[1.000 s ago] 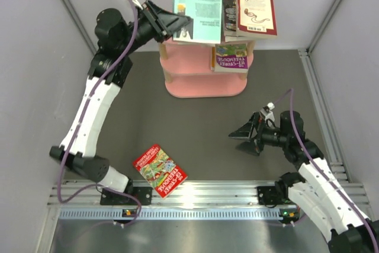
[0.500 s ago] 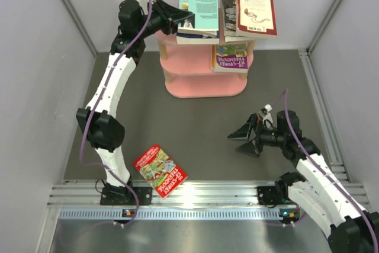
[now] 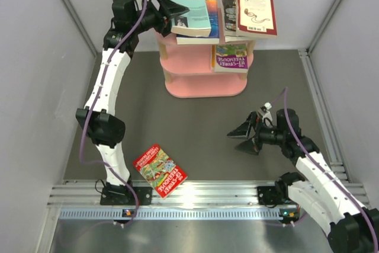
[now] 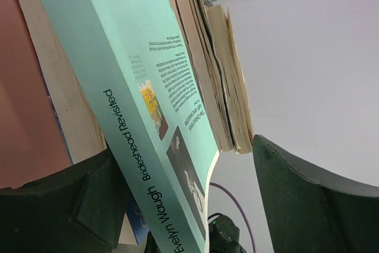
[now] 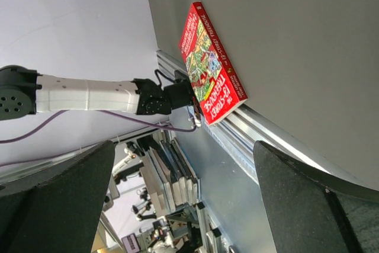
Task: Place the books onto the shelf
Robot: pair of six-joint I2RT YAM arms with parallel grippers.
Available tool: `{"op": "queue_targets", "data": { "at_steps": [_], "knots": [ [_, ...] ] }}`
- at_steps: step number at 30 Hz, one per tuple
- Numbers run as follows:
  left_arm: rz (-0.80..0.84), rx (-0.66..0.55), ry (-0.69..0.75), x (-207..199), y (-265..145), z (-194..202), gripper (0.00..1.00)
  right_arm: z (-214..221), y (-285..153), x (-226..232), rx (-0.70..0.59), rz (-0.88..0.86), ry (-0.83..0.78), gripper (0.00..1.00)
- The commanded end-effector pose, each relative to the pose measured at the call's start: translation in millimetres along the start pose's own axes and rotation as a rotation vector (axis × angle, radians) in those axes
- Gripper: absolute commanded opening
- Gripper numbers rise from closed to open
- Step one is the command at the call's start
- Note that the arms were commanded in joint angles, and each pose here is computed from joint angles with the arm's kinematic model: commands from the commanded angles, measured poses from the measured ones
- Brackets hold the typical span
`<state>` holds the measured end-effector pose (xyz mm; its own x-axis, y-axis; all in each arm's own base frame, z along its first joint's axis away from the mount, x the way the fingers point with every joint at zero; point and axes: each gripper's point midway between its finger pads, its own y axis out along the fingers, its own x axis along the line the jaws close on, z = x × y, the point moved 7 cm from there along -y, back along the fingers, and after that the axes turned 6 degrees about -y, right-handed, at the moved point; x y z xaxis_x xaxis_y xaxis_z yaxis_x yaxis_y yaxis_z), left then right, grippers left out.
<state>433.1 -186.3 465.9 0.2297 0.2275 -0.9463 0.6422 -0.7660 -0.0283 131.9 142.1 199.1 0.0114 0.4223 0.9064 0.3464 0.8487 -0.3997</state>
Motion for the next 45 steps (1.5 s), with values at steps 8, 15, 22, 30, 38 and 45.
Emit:
{"op": "queue_targets", "data": {
  "at_steps": [8, 15, 22, 30, 38, 45],
  "knots": [
    [0.010, 0.041, 0.106, 0, 8, -5, 0.69, -9, -3, 15, -0.042, -0.041, -0.037, 1.00],
    [-0.157, -0.089, 0.269, 4, -3, -18, 0.90, -9, -3, 14, -0.042, -0.041, -0.029, 1.00],
    [-0.434, -0.377, 0.591, -18, -41, -12, 0.97, -9, -2, 10, -0.039, -0.029, -0.011, 1.00],
    [-0.558, -0.526, 0.668, -23, -48, -15, 0.98, -9, 0, 5, -0.038, -0.020, 0.007, 1.00],
    [-0.536, -0.514, 0.668, -7, -21, -20, 0.96, -8, 1, 1, -0.034, -0.016, 0.017, 1.00],
    [-0.474, -0.505, 0.663, -10, 0, -16, 0.94, -9, 1, -3, -0.035, -0.010, 0.027, 1.00]
  ]
}}
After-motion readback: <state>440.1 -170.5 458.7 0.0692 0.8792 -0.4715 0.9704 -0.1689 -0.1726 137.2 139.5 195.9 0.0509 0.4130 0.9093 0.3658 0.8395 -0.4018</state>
